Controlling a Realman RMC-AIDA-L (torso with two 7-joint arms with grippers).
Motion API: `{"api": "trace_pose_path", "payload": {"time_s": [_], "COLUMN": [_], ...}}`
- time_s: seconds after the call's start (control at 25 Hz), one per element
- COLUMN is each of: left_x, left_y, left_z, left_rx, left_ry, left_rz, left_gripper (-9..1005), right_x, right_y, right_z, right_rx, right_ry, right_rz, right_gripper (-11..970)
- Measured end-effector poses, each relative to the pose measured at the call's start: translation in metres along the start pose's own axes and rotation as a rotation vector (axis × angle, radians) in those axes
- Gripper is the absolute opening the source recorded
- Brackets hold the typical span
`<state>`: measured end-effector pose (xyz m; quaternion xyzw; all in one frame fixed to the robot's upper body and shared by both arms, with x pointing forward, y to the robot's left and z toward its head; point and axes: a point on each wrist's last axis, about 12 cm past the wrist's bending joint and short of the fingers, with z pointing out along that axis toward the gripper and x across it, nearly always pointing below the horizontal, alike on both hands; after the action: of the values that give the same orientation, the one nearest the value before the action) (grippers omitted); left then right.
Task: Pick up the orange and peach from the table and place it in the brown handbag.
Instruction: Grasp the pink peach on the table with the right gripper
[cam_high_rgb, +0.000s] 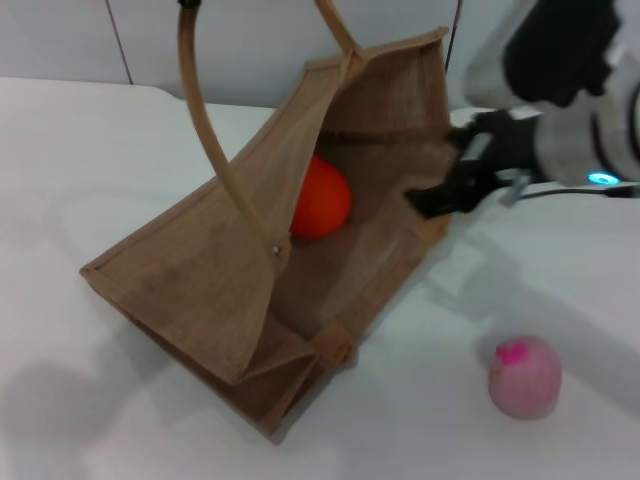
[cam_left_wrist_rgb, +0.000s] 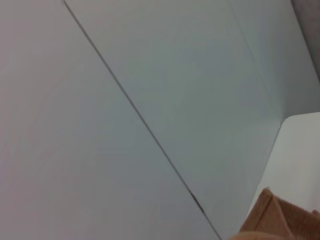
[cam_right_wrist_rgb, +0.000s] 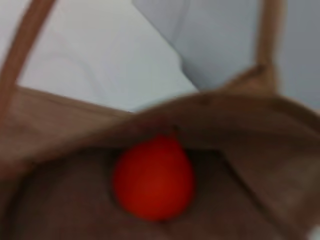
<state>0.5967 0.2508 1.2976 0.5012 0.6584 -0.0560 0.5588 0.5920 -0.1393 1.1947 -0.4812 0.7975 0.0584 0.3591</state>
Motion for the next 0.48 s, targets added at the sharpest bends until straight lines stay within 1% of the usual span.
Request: {"api": "trace_pose_path", "payload": {"time_s": [0.08, 0.12, 0.16, 0.28, 0.48], "left_x": [0.005, 0.009, 0.009, 0.012, 0.016], "left_y": [0.000, 0.000, 0.000, 0.000, -0.001], "left_z": [-0.002, -0.002, -0.002, -0.001, -0.002], "left_rx": [-0.010, -0.015, -0.015, -0.013, -0.014], "left_ry": [0.007, 0.014, 0.014, 0.019, 0.028], "left_rz": [-0.013, -0.024, -0.024, -0.034, -0.040], "left_gripper": [119, 119, 119, 119, 119], "right_x": [0.003, 0.003, 0.006, 0.011, 0.026], "right_y": [0.000, 0.001, 0.003, 0.007, 0.013], "right_z": [-0.013, -0.019, -0.023, -0.029, -0.030], "right_rx": [0.042, 0.051, 0.049, 0.033, 0.002], "right_ry": [0.040, 0.063, 0.091, 0.153, 0.287], "right_rz": [-0.008, -0.012, -0.010, 0.002, 0.023], "right_gripper": [878, 881, 881, 880, 878]}}
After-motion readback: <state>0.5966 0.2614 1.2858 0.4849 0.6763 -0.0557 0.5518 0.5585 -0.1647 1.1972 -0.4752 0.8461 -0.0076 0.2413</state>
